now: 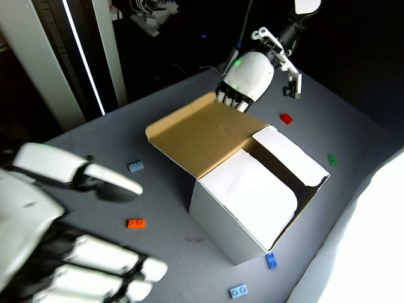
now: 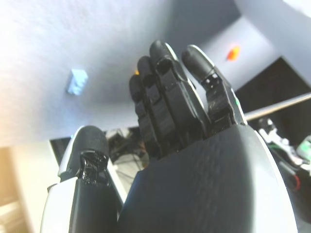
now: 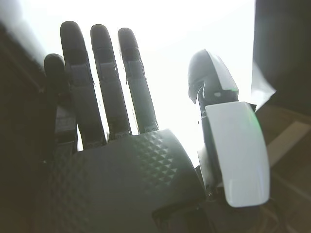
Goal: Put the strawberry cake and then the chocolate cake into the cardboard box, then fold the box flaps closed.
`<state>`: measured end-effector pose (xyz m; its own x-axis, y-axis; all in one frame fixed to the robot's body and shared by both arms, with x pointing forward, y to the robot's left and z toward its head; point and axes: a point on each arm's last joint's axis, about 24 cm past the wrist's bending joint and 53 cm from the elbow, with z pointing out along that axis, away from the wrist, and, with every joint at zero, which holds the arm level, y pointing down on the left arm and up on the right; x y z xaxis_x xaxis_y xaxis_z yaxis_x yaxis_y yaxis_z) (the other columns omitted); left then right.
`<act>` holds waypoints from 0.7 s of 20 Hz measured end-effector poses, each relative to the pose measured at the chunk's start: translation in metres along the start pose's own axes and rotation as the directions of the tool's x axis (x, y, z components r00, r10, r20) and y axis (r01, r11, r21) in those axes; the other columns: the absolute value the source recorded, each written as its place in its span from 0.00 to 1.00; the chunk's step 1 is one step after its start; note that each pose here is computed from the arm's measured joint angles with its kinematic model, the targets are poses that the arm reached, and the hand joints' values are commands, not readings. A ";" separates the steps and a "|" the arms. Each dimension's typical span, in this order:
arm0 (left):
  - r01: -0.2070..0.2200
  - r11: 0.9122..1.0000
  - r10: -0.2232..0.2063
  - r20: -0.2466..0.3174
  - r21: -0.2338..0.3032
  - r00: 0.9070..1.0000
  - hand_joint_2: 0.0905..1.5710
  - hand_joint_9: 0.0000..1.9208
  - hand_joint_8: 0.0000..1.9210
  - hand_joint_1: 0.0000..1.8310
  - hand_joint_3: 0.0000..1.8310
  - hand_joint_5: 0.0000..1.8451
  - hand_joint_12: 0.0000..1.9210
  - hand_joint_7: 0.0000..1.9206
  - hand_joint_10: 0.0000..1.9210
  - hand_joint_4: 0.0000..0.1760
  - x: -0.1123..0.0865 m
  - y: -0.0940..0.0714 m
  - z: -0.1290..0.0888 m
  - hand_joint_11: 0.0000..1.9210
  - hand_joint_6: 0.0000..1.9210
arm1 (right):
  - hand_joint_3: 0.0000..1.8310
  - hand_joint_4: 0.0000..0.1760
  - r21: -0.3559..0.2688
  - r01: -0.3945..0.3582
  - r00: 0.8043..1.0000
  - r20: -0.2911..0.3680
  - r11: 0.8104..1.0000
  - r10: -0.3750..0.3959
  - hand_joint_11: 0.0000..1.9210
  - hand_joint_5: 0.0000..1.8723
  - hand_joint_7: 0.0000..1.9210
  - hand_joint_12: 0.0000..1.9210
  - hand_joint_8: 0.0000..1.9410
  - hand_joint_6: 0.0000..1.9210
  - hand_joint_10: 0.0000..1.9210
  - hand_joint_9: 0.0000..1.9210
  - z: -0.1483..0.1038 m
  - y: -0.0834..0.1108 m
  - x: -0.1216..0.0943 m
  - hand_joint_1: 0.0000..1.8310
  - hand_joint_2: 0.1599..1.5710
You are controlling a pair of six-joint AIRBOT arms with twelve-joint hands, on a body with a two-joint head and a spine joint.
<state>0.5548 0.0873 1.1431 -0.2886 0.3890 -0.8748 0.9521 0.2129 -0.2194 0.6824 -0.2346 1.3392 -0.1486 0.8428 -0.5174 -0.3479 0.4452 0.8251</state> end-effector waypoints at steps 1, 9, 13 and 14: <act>-0.001 1.000 0.001 0.008 -0.001 1.000 0.85 0.37 0.00 0.16 0.00 0.35 0.73 0.38 0.01 0.00 -0.003 0.000 0.000 0.03 0.00 | 0.00 0.00 0.002 -0.003 1.000 -0.015 1.000 0.003 0.11 0.35 0.38 0.73 0.00 0.00 0.01 0.44 0.000 0.001 0.006 0.10 0.78; 0.032 0.999 -0.036 0.172 0.026 0.984 0.84 0.36 0.00 0.15 0.00 0.34 0.73 0.36 0.00 0.00 -0.073 -0.001 -0.026 0.02 0.00 | 0.00 0.00 -0.001 -0.008 0.998 -0.065 1.000 0.008 0.11 0.35 0.38 0.74 0.00 0.00 0.01 0.43 -0.001 0.005 0.026 0.08 0.79; 0.024 0.999 -0.036 0.267 0.047 0.963 0.84 0.37 0.00 0.17 0.00 0.34 0.73 0.37 0.00 0.00 -0.115 -0.006 -0.045 0.02 0.00 | 0.00 0.00 -0.001 -0.008 0.998 -0.064 1.000 0.008 0.12 0.35 0.38 0.74 0.00 0.00 0.01 0.43 -0.001 0.005 0.026 0.09 0.80; 0.014 0.999 -0.027 0.288 0.046 0.957 0.84 0.37 0.00 0.17 0.00 0.34 0.73 0.37 0.00 0.00 -0.124 -0.007 -0.049 0.02 0.00 | 0.00 0.00 -0.001 -0.008 0.998 -0.064 1.000 0.008 0.12 0.35 0.38 0.73 0.00 0.00 0.01 0.43 -0.001 0.005 0.026 0.08 0.80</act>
<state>0.5794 0.0819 1.2745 -0.2724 0.1084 -0.9560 0.9517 0.1768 -0.2511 0.6761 -0.2104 1.3299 -0.2106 0.8250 -0.5244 -0.3481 0.4380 0.8289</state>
